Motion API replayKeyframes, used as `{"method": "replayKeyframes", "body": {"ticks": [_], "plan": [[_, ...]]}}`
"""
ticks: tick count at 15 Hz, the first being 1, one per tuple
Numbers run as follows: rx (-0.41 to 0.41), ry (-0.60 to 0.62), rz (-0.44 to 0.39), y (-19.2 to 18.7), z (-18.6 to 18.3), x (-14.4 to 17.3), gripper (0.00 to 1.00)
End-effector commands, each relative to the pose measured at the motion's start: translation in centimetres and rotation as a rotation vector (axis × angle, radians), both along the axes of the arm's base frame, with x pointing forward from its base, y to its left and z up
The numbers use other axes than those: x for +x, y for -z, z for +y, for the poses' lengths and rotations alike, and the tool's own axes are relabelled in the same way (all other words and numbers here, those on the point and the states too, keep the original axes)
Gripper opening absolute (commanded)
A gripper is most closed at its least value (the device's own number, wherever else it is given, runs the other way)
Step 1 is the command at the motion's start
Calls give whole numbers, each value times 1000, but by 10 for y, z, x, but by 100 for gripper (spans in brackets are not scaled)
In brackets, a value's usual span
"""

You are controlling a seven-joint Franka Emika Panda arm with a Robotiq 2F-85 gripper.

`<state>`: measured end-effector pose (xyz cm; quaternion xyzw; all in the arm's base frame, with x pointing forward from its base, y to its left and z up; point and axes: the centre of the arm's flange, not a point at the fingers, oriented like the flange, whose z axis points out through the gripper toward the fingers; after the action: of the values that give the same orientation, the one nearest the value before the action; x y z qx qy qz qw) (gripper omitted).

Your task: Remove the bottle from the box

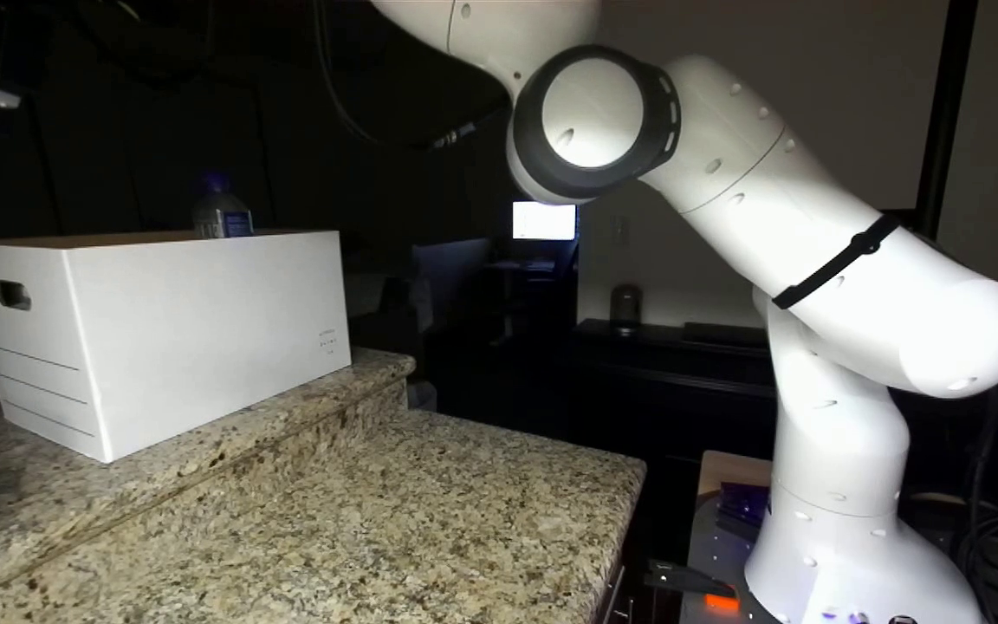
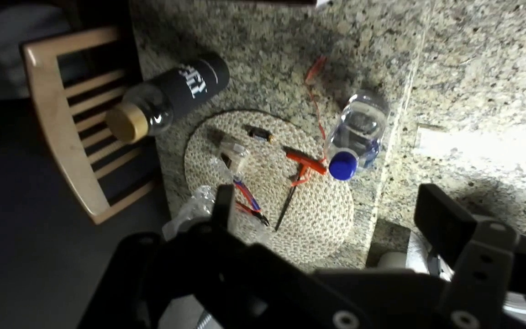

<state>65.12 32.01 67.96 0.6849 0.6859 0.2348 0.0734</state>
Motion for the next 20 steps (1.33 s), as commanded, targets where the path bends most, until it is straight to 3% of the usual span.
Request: {"method": "replayKeyframes", "body": {"ticks": [1,4,8,12,17,20], "plan": [[-44,161,46,-25,-51,-19,100],[-38,278,105,-33,-98,-28,100],[42,363,182,-35,-160,-28,100],[111,476,191,-33,-205,-28,100],[262,554,318,-14,-231,-8,100],[256,606,370,6,-231,9,100]]}}
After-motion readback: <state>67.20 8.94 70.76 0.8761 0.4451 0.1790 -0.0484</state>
